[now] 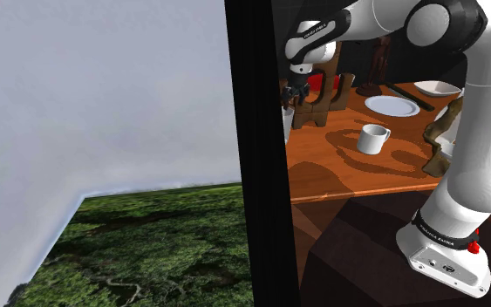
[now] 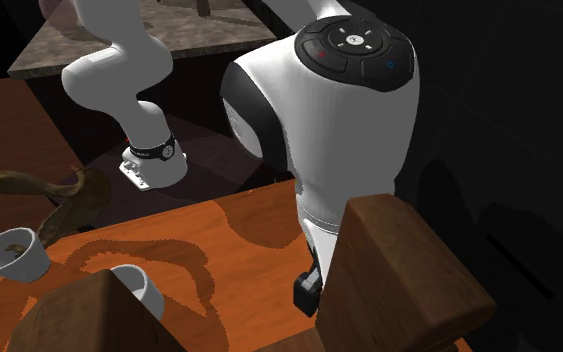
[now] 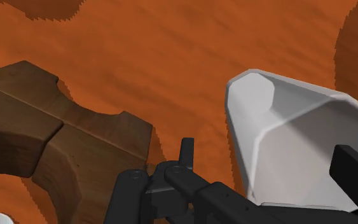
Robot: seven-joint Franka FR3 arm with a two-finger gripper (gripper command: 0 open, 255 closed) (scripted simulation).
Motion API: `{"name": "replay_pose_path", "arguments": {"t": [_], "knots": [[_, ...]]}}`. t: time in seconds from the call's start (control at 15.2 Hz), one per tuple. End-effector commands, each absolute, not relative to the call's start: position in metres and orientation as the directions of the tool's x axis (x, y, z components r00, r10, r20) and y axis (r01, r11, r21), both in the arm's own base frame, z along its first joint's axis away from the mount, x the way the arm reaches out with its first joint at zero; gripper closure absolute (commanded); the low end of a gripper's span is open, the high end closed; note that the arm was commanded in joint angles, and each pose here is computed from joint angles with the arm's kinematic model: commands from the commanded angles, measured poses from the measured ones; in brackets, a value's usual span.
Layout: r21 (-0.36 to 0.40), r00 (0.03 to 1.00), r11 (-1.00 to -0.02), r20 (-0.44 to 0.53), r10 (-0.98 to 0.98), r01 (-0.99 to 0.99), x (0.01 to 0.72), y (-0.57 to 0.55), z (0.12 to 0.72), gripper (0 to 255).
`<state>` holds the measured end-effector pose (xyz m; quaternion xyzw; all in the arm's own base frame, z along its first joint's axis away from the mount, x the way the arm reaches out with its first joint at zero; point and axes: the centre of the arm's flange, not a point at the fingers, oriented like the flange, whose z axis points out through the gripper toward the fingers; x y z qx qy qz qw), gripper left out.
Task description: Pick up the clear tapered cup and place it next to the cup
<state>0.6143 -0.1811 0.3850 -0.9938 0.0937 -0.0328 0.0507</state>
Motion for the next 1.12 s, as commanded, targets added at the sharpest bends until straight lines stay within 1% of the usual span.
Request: {"name": "replay_pose_path", "arguments": {"t": [0.0,0.4,0.92,0.99,1.06], "knots": [[-0.106,0.980,-0.977,0.056,-0.190,-0.184,0.621,-0.182,0.377,0],[-0.106,0.980,-0.977,0.056,-0.190,-0.184,0.623,-0.179,0.342,0],[-0.106,0.980,-0.977,0.056,-0.190,-0.184,0.623,-0.179,0.342,0],[-0.106,0.980,-0.977,0.056,-0.190,-0.184,0.623,-0.179,0.342,255],[-0.106,0.980,-0.977,0.056,-0.190,-0.184,0.623,-0.179,0.342,255]]}}
